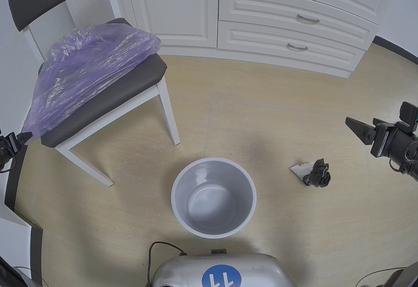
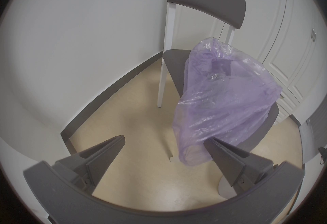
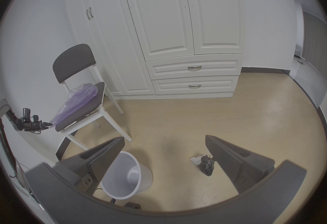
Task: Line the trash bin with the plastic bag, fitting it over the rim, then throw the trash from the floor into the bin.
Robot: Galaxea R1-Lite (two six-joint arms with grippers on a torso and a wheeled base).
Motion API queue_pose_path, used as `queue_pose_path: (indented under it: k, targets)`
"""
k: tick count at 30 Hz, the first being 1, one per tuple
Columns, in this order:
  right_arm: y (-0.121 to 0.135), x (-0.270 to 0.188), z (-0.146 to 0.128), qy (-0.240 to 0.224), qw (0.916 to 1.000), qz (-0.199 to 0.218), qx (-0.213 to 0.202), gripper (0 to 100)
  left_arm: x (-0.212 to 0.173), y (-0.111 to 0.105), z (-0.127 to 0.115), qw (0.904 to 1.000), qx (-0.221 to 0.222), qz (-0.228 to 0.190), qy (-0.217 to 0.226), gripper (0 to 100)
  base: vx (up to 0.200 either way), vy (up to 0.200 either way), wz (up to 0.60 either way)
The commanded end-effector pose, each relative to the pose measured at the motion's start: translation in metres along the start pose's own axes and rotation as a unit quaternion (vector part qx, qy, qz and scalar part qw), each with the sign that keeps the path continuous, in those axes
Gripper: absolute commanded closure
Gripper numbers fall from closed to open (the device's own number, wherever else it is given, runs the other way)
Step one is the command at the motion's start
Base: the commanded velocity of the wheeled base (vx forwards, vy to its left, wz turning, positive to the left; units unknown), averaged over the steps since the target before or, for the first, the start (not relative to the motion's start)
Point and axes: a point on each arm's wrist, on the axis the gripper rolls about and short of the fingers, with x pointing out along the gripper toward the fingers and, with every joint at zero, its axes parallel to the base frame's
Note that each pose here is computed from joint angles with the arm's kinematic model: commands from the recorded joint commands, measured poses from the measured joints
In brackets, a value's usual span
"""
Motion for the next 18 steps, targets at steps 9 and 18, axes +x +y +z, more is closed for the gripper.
queue_pose_path:
  k: [9, 18]
  targets:
    - [0.001, -0.001, 0.001, -0.003, 1.0000, 0.003, 0.000, 0, 0.021, 0.006, -0.004, 0.9997, -0.021, -0.007, -0.011, 0, 0.000, 0.000, 0.00]
    - [0.000, -0.005, 0.003, -0.011, 0.9999, 0.003, 0.001, 0, 0.033, 0.007, 0.004, 0.9940, -0.074, -0.028, -0.076, 0, 0.000, 0.000, 0.00]
